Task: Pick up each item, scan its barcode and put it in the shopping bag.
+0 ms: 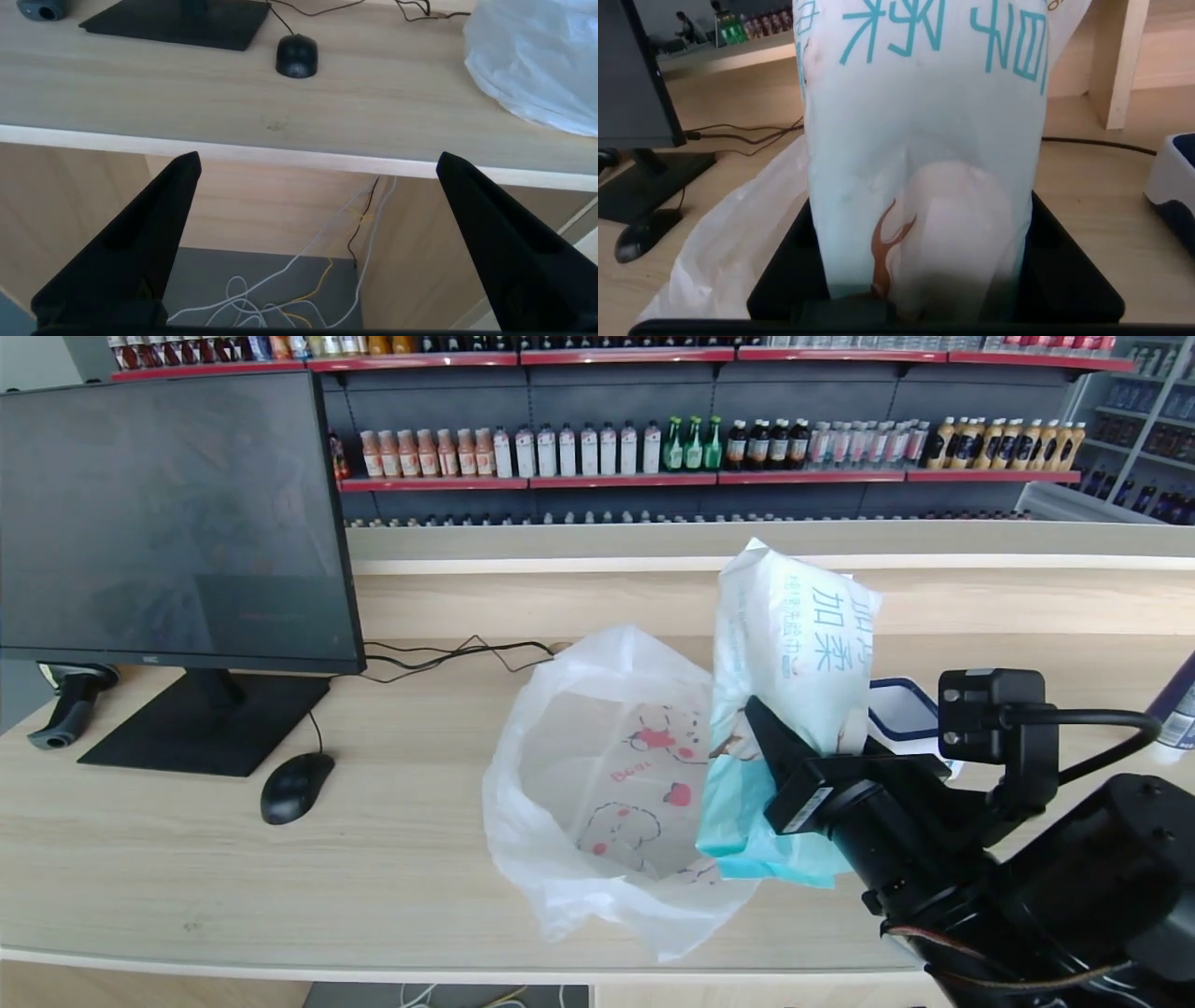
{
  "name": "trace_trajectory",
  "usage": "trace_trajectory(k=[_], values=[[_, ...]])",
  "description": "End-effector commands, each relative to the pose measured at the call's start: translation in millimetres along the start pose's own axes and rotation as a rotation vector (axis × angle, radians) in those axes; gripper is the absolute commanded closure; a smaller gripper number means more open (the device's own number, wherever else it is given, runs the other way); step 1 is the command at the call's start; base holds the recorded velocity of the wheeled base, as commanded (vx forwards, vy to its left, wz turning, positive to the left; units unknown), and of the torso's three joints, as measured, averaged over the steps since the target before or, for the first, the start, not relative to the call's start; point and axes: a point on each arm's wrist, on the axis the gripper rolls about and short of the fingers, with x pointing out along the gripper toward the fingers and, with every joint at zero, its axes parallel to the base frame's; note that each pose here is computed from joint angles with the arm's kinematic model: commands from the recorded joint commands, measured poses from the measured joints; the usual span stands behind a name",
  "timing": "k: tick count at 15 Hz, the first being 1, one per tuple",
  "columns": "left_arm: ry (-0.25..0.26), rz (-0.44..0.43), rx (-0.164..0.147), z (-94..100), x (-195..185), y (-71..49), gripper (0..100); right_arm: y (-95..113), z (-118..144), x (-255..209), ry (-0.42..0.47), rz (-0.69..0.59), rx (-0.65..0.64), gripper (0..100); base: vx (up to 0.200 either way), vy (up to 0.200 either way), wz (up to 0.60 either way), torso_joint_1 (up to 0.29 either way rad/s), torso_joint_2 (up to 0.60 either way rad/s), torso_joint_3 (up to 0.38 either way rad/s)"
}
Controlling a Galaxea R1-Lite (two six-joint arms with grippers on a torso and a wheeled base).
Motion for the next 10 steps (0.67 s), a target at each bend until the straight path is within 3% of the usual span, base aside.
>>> trace_trajectory(k=[1, 2, 10], values=[[-0.001, -0.001, -0.001, 0.0, 0.0, 0.0, 0, -0.7, 2.0, -1.3, -0.005, 0.000, 0.003, 100, 0.000, 0.200, 0.00, 0.002, 0.00, 0.007], [-0.001, 0.001, 0.000, 0.0, 0.0, 0.0, 0, -0.7, 2.0, -1.3, -0.005, 0.000, 0.003, 100, 0.000, 0.200, 0.00, 0.012, 0.00, 0.002], [-0.004, -0.001, 0.000, 0.3, 0.0, 0.0, 0, -0.3, 0.0, 15.9, -0.027, -0.040, -0.006, 100, 0.000, 0.000, 0.00, 0.000, 0.00, 0.000]])
